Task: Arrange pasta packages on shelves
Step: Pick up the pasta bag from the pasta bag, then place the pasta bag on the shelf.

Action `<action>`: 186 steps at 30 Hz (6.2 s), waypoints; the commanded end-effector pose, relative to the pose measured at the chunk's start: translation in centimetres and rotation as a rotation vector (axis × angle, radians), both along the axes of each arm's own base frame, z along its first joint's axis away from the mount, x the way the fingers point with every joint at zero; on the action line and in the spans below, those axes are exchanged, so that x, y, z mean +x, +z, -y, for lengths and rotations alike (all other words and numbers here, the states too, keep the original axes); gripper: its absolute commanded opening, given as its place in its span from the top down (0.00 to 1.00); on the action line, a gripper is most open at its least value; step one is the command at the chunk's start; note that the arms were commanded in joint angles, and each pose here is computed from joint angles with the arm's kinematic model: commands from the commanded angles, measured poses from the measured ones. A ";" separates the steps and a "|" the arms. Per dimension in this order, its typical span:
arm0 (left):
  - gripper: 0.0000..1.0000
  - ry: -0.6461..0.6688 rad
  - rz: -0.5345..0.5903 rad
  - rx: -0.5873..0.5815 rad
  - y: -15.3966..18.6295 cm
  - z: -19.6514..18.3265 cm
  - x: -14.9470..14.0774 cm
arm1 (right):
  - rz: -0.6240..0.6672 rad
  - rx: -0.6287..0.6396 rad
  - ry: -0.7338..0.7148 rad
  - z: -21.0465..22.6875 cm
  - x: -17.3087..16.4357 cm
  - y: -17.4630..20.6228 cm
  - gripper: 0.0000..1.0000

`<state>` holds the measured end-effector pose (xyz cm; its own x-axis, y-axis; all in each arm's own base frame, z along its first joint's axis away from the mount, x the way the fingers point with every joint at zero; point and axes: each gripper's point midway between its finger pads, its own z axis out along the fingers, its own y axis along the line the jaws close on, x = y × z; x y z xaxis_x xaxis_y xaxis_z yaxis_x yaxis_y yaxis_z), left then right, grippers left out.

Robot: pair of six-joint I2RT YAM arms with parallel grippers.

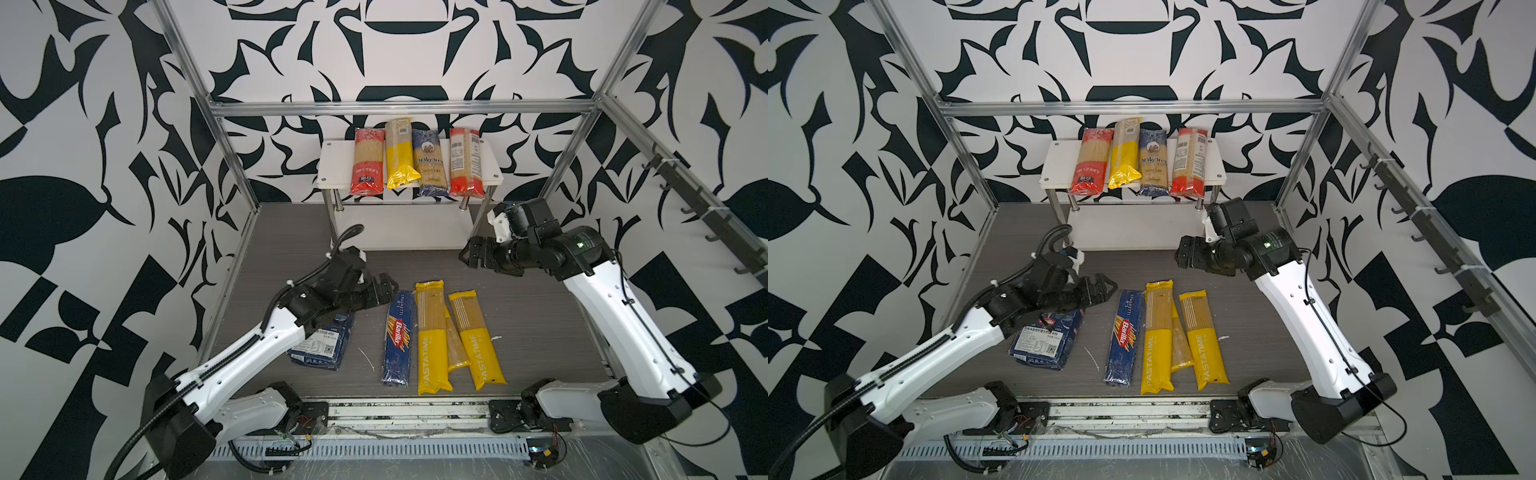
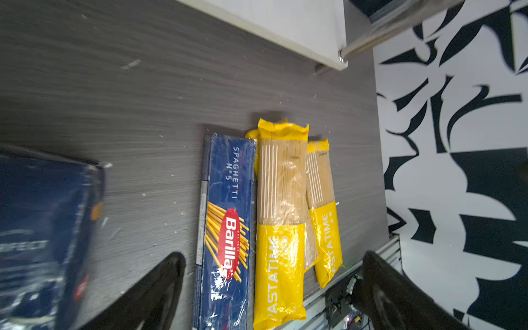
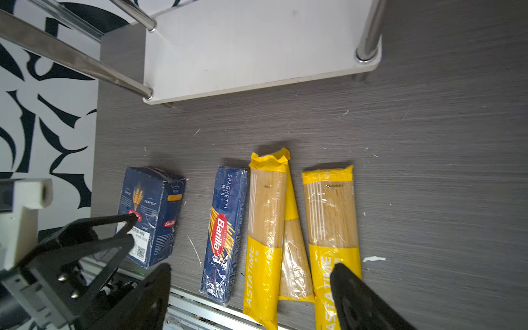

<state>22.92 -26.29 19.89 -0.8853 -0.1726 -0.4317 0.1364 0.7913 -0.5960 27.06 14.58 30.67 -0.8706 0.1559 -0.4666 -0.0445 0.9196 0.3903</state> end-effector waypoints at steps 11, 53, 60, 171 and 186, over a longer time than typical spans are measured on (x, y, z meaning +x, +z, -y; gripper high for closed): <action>0.01 -0.112 -0.068 0.166 -10.4 11.0 -3.8 | -0.049 -0.118 -0.025 4.7 -3.8 -0.7 0.08; 0.18 -0.259 -0.445 0.367 -21.6 11.6 -12.6 | -0.068 -0.118 0.000 4.9 -2.7 -0.7 0.08; 0.19 -0.176 -0.513 0.646 -23.4 8.6 -12.1 | -0.059 -0.144 0.005 5.3 -2.2 -0.4 0.08; 1.00 0.183 0.488 0.472 21.7 -14.3 1.9 | 0.177 0.447 0.433 -12.6 4.2 10.8 0.06; 1.00 0.156 0.523 0.433 24.8 -13.8 12.2 | 0.210 0.446 0.351 -9.6 5.4 11.0 0.05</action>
<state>33.15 -11.88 39.70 -0.6649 0.0349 -0.7461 0.1252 0.9900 -0.0653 32.60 24.74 39.71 -0.8435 0.0789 -0.5313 -0.3844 0.6022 0.6997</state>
